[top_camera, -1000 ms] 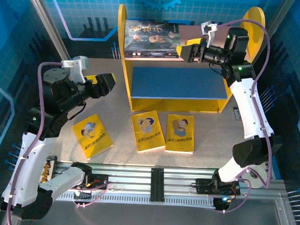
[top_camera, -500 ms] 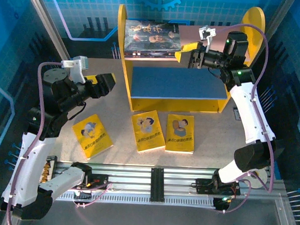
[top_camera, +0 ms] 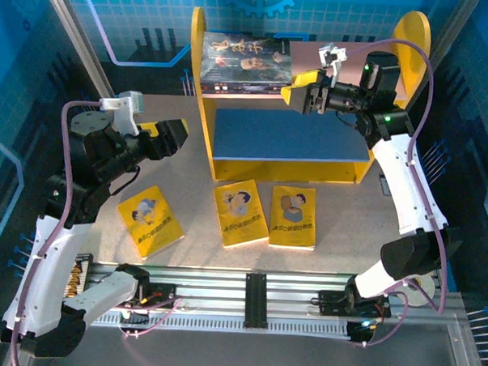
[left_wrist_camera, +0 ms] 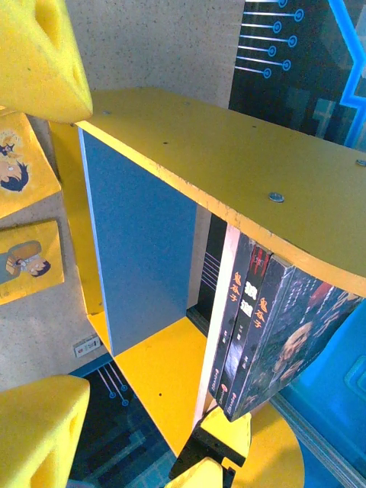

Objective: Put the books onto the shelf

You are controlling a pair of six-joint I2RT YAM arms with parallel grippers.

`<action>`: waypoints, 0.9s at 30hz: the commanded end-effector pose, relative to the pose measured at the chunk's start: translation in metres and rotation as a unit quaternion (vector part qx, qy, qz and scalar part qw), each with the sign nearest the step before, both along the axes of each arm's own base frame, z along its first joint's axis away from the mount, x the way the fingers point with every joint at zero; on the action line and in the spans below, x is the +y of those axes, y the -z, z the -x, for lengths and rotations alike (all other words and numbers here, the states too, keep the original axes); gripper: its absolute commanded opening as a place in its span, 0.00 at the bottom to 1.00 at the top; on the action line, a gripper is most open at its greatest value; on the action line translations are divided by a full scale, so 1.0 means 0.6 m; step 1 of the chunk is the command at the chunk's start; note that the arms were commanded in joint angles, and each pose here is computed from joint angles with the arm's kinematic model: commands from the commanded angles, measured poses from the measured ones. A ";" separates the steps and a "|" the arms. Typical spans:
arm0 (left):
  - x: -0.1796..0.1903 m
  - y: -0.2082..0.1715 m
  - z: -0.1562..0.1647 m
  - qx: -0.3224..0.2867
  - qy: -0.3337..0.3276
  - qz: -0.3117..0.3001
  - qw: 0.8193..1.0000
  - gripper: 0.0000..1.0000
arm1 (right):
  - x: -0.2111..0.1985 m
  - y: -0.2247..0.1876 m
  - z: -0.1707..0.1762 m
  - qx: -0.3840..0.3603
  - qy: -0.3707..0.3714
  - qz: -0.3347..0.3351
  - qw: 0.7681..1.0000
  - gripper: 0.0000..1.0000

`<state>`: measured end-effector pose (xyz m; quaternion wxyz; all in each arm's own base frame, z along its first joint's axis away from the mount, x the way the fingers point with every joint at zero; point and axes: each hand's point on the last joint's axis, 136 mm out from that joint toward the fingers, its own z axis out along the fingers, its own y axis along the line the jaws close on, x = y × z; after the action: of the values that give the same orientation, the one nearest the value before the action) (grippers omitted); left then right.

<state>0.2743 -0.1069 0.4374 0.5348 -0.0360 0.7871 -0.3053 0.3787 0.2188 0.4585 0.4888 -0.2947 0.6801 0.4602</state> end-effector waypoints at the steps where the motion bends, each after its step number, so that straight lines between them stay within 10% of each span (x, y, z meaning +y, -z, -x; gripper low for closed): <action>1: 0.005 -0.002 0.002 -0.007 -0.006 -0.007 1.000 0.87 | 0.004 0.057 -0.002 0.086 0.005 0.016 0.996 0.82; 27: -0.018 -0.002 -0.024 0.001 0.018 0.015 1.000 0.87 | -0.002 0.074 0.019 0.101 0.010 0.029 0.994 0.83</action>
<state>0.2792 -0.1102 0.4338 0.5284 -0.0341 0.7900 -0.3091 0.3674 0.2127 0.4527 0.4820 -0.2841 0.6988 0.4458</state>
